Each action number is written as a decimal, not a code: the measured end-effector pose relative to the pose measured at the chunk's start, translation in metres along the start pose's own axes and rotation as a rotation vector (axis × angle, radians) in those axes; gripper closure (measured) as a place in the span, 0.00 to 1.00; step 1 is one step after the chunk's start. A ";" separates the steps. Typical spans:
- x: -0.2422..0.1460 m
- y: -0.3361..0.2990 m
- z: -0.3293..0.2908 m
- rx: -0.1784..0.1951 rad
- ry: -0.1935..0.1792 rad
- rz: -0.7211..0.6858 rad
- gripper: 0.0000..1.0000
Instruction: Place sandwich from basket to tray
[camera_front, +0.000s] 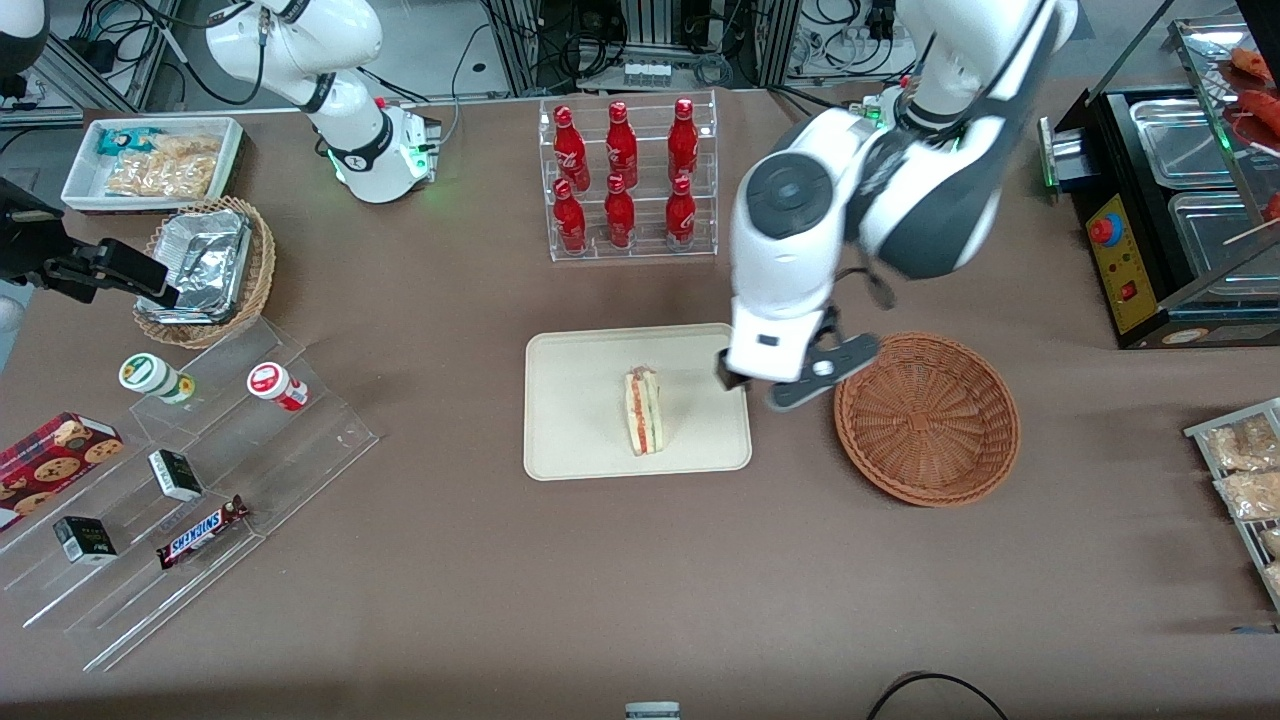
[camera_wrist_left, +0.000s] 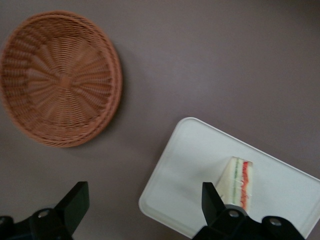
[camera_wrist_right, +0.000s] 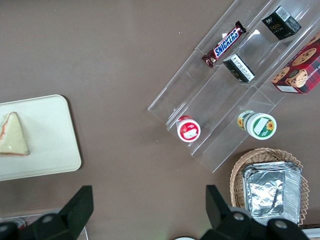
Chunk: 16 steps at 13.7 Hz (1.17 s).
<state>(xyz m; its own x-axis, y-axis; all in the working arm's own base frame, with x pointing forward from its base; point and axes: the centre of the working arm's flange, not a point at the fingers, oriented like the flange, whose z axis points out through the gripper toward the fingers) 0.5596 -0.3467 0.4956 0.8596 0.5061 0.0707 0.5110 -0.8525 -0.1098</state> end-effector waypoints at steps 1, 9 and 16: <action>0.013 -0.018 -0.009 0.014 -0.004 -0.024 0.00; 0.090 -0.154 -0.065 0.051 -0.090 0.070 0.00; 0.129 -0.273 -0.078 -0.006 -0.213 0.328 0.00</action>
<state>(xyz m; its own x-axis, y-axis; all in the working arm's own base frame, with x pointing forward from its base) 0.5308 -0.0588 0.6118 0.9594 0.2217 -0.1745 0.2093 -0.9740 -0.0867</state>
